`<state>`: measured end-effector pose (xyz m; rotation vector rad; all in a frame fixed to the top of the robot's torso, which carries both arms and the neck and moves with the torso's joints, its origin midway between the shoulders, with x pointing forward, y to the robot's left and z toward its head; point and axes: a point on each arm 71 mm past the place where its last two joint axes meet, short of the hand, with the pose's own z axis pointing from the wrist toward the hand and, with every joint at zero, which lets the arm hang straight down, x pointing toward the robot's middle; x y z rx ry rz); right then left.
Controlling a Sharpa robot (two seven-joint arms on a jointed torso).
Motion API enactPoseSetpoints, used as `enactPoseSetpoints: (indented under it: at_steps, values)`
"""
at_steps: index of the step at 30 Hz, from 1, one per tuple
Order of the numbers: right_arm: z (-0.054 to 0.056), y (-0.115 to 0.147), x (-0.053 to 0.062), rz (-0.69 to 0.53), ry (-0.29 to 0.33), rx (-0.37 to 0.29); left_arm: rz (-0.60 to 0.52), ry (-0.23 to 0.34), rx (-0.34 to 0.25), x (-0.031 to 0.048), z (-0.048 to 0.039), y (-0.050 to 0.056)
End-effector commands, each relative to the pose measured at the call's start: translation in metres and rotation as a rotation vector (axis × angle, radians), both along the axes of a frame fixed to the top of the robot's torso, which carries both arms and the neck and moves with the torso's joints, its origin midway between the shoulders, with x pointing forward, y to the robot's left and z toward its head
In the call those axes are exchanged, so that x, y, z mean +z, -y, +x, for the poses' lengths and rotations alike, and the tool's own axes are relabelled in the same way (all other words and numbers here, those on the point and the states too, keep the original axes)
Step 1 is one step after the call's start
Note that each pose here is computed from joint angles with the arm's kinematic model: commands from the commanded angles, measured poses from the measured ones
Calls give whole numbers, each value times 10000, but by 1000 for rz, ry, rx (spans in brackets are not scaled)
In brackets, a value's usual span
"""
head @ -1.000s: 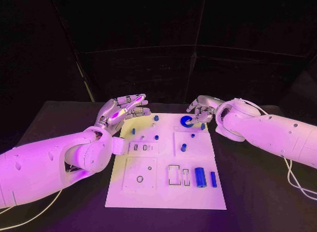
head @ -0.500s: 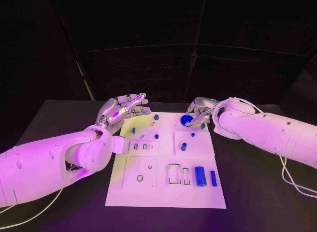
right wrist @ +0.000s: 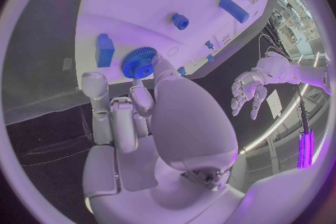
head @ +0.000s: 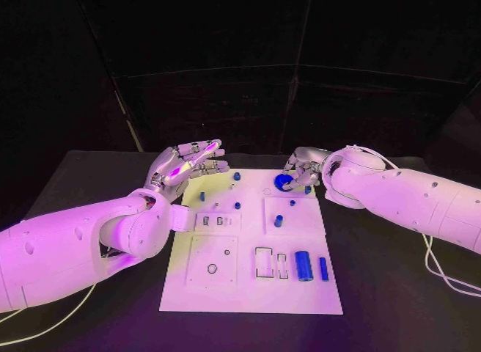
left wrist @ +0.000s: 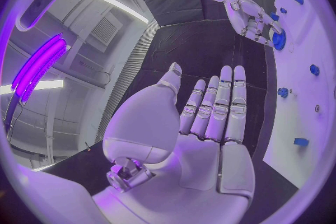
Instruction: Assemble the parts on the task board
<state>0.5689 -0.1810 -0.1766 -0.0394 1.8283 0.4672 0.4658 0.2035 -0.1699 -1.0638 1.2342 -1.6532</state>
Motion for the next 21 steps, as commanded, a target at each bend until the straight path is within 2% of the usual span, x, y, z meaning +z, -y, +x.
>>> enactPoseSetpoints:
  at_steps: [1,10,21]
  values:
    - [3,-1,-6,-16,-8,8,-9,8,-13,15,-1,13]
    - [1,-28,6,-6,7,23,-9,7,-14,15,-1,13]
    - [-28,-131,95,35,117,77,-8,6,-14,14,0,12]
